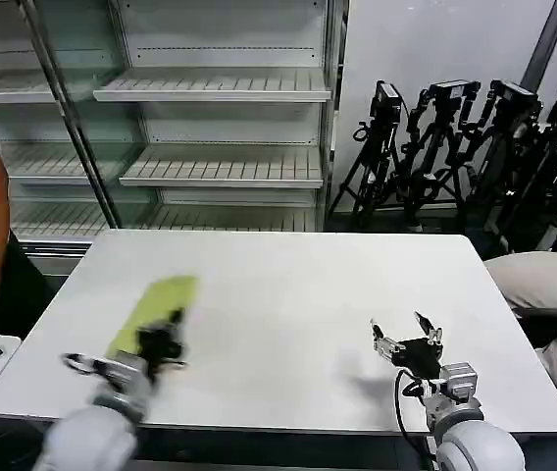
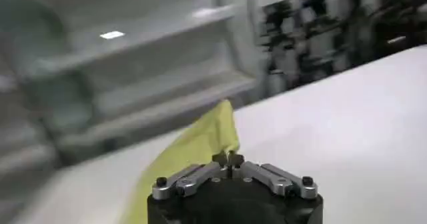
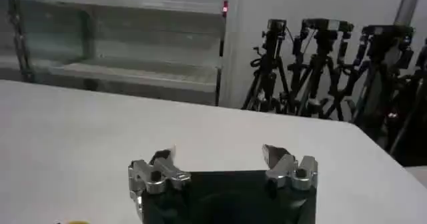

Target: Fold and organize the clothes.

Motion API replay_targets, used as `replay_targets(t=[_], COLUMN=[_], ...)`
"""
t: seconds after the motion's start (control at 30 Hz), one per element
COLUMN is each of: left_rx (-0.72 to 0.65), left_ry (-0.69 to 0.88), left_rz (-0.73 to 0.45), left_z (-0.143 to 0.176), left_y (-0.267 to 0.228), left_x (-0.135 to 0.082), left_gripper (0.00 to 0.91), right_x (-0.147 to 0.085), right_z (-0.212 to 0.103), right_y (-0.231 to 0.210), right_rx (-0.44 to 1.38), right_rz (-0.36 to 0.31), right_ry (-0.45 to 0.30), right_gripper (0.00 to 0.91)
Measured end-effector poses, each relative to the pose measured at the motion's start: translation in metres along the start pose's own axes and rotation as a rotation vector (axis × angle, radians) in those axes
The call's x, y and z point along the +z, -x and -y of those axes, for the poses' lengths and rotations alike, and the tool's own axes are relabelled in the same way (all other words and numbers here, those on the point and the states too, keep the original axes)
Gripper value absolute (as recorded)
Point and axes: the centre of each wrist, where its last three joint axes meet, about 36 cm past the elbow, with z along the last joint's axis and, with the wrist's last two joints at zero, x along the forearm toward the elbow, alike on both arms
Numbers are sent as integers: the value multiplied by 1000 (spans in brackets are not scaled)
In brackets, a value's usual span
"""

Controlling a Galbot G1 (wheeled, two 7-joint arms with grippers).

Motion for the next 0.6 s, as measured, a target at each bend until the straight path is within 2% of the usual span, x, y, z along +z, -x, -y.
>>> replay_targets(t=[0.1, 0.23, 0.27, 0.3, 0.43, 0.6], left_rx=[51, 69, 71, 68, 84, 105], left_ry=[-67, -153, -174, -198, -274, -337], left_rz=[0, 3, 6, 8, 23, 61], left_z=[42, 81, 88, 96, 121, 137], left_y=[13, 31, 36, 41, 55, 65], left_x=[1, -7, -10, -14, -32, -57], left_gripper=[10, 20, 262, 907, 907, 907], right_x=[-3, -10, -12, -13, -21, -26], right_z=[5, 13, 15, 17, 27, 34], right_y=[3, 7, 8, 9, 16, 24], right_rx=[0, 0, 0, -2, 1, 0], right_rz=[16, 44, 51, 58, 83, 105], right_ry=[-8, -22, -24, -26, -35, -32], right_gripper=[907, 907, 907, 907, 907, 907])
